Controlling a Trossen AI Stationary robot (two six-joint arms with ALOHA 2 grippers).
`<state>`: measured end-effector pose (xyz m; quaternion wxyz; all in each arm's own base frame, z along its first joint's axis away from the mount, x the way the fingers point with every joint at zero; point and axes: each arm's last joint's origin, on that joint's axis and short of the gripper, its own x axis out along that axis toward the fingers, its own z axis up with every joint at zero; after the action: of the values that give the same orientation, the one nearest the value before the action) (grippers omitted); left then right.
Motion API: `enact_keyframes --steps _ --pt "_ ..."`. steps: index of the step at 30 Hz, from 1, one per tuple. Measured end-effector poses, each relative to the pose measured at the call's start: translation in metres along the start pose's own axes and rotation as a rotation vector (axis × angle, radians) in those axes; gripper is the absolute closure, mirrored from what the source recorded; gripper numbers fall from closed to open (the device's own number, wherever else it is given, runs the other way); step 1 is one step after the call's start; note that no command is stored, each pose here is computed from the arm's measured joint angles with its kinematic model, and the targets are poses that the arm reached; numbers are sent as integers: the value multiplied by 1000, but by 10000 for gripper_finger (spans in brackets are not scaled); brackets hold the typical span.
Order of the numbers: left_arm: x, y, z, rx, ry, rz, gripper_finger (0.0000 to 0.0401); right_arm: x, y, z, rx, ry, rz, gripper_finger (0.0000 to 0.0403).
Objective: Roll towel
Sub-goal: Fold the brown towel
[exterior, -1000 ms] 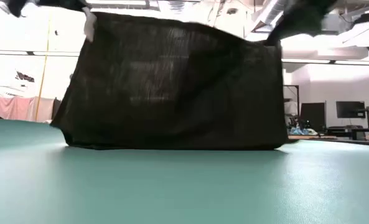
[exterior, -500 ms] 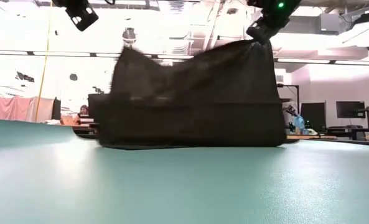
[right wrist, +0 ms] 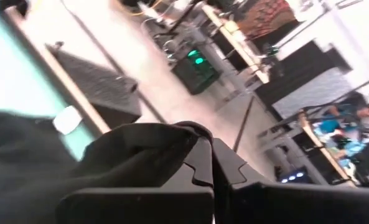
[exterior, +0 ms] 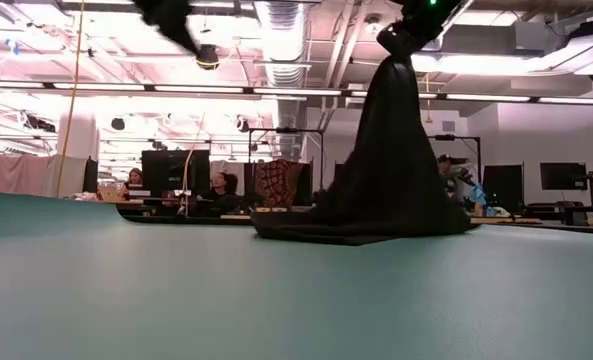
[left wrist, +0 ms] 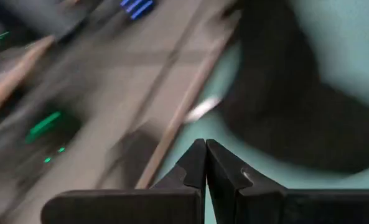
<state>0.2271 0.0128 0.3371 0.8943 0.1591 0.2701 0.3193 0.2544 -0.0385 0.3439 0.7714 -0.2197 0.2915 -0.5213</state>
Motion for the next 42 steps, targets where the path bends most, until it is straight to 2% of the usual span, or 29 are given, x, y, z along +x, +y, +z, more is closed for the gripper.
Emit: enact_keyframes --steps 2,4,7,10,12,18,24,27,29,31,37,42 --pt "12 -5 2 -17 -131 -117 401 -7 6 -6 6 12 51 398" --pt "24 -5 -3 -10 -198 -132 397 -17 12 -12 26 27 116 398" --pt "48 -5 -21 6 -209 -165 381 -37 20 -22 74 50 218 398" --pt "76 -10 -46 -15 -188 -321 355 -61 28 -29 80 53 348 398" --pt "93 -14 -60 -35 -175 -382 335 -80 38 -35 74 41 463 398" --pt "130 -31 -73 -27 -199 -414 286 -133 66 -61 32 70 766 398" --pt "154 -42 -78 58 -282 -374 268 -167 101 -93 -9 140 830 398" --pt "169 -42 -71 103 -313 -415 267 -176 119 -104 -52 155 828 398" --pt "179 -44 -63 154 -350 -473 267 -180 128 -111 -82 184 834 398" --pt "189 -47 -55 248 -361 -484 267 -181 137 -115 -109 208 840 398" --pt "225 -48 -40 616 -179 -484 267 -181 153 -125 -148 256 824 398" --pt "258 -34 -51 823 -97 -489 267 -182 158 -127 -151 278 845 398"
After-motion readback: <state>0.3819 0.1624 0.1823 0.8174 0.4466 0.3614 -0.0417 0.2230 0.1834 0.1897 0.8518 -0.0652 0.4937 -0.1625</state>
